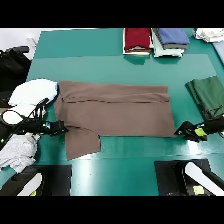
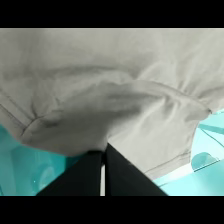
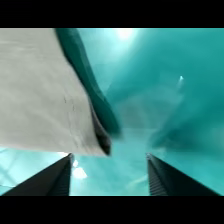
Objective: Fold the shirts.
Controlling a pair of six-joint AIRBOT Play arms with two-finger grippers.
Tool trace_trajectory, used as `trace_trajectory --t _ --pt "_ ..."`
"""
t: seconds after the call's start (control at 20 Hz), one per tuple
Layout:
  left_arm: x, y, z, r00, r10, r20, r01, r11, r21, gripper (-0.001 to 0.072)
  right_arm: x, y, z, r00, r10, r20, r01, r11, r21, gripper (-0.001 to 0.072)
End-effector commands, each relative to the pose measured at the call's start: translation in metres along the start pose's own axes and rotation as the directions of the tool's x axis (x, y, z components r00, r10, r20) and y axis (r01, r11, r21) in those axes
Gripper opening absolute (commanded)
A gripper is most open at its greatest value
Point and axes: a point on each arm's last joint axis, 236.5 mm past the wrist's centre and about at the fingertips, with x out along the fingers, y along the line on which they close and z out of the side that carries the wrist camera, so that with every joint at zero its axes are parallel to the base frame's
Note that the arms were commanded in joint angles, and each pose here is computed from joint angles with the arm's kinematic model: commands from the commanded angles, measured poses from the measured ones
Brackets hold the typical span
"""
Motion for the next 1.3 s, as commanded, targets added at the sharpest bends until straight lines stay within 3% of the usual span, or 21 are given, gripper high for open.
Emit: trace_trajectory --t 0.0,0.1,0.25,0.3,0.7,0.85,1.25 --pt "-0.001 0.0 0.002 1.0 0.002 0.008 -0.002 1.0 0.004 0.0023 0.024 0.016 0.001 0.997 0.08 -0.02 -0.079 0.997 0.013 0.0479" --pt "-0.001 0.0 0.002 1.0 0.003 0.008 -0.003 1.0 0.005 0.0023 0.028 0.029 0.009 0.999 0.048 -0.019 -0.049 0.996 -0.078 0.0415" --pt "-0.004 0.015 -0.003 0.997 0.073 -0.018 -0.072 0.996 0.048 0.0022 0.021 0.053 0.02 1.0 -0.011 0.018 0.015 0.97 -0.244 0.0075" --pt "-0.007 0.019 -0.004 0.995 0.095 -0.032 -0.093 0.994 0.061 0.0021 0.016 0.054 0.022 0.998 -0.053 0.037 0.062 0.952 -0.3 0.0015" --pt "-0.057 -0.007 -0.036 0.995 0.095 -0.007 -0.094 0.989 0.117 0.0021 -0.077 0.035 -0.011 0.93 -0.298 0.214 0.364 0.821 -0.44 0.0014" --pt "-0.08 -0.023 -0.042 0.996 0.081 0.025 -0.084 0.987 0.14 0.0021 -0.099 0.045 -0.015 0.914 -0.268 0.305 0.386 0.809 -0.443 0.0013" --pt "-0.094 -0.035 0.085 0.958 0.072 0.278 -0.139 0.964 0.227 0.0022 -0.11 0.076 0.061 0.915 -0.227 0.333 0.362 0.828 -0.429 0.0013"
